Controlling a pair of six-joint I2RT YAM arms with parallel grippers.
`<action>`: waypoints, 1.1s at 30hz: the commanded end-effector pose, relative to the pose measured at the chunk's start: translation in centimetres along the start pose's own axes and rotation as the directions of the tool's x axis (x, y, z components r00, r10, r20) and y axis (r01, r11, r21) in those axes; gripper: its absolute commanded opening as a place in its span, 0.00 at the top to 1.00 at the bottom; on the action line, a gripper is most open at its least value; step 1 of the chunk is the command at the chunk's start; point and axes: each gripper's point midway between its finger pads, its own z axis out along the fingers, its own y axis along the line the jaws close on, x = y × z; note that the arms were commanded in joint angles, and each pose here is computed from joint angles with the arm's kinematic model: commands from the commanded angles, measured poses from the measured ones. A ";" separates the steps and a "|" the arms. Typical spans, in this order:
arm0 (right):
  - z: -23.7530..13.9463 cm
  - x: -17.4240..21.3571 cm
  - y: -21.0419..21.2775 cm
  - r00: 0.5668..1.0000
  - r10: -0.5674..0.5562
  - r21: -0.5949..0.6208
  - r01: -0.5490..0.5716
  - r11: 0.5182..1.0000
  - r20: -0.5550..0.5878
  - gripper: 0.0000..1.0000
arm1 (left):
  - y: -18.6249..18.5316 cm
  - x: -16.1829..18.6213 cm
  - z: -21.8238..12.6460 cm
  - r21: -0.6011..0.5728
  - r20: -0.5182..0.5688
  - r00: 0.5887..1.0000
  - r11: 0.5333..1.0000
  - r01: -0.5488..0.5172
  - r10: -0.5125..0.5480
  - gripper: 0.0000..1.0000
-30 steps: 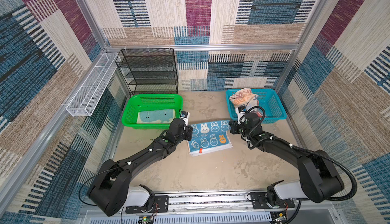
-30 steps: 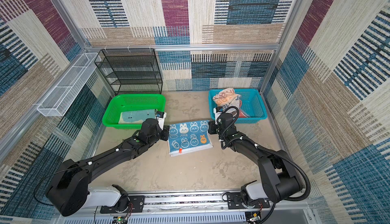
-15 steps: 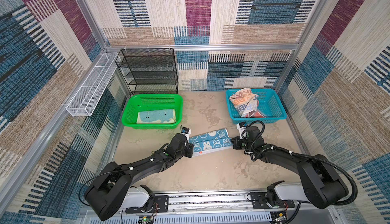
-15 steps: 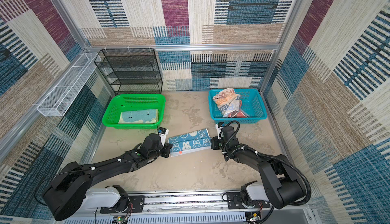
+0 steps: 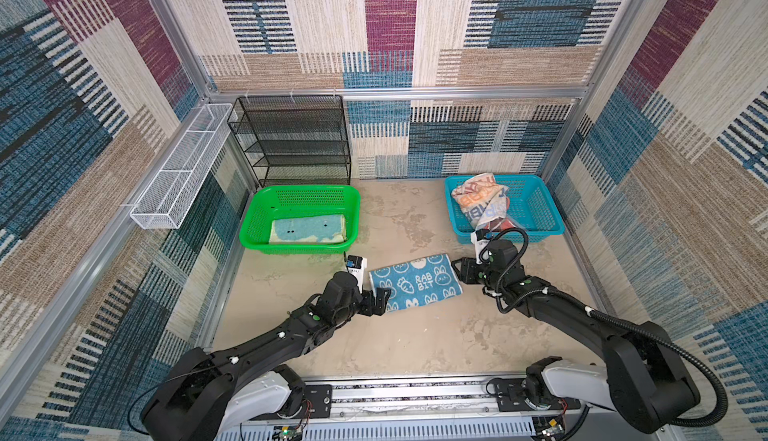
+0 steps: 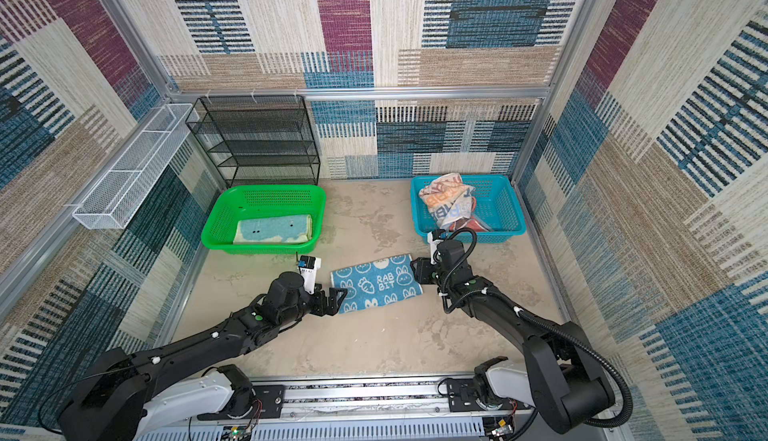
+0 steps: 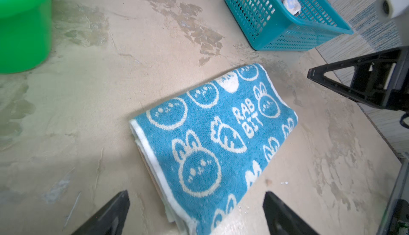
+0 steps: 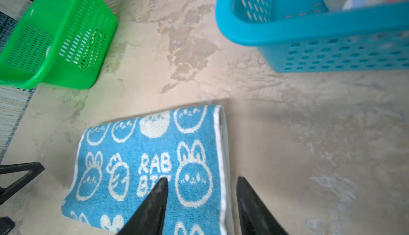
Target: Fold and stack the towels
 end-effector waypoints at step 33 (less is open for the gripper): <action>6.9 5.7 1.4 0.978 0.091 -0.038 -0.099 0.994 -0.185 0.72 | 0.1 5.1 9.0 0.026 -0.251 0.939 0.969 0.247 -0.233 1.00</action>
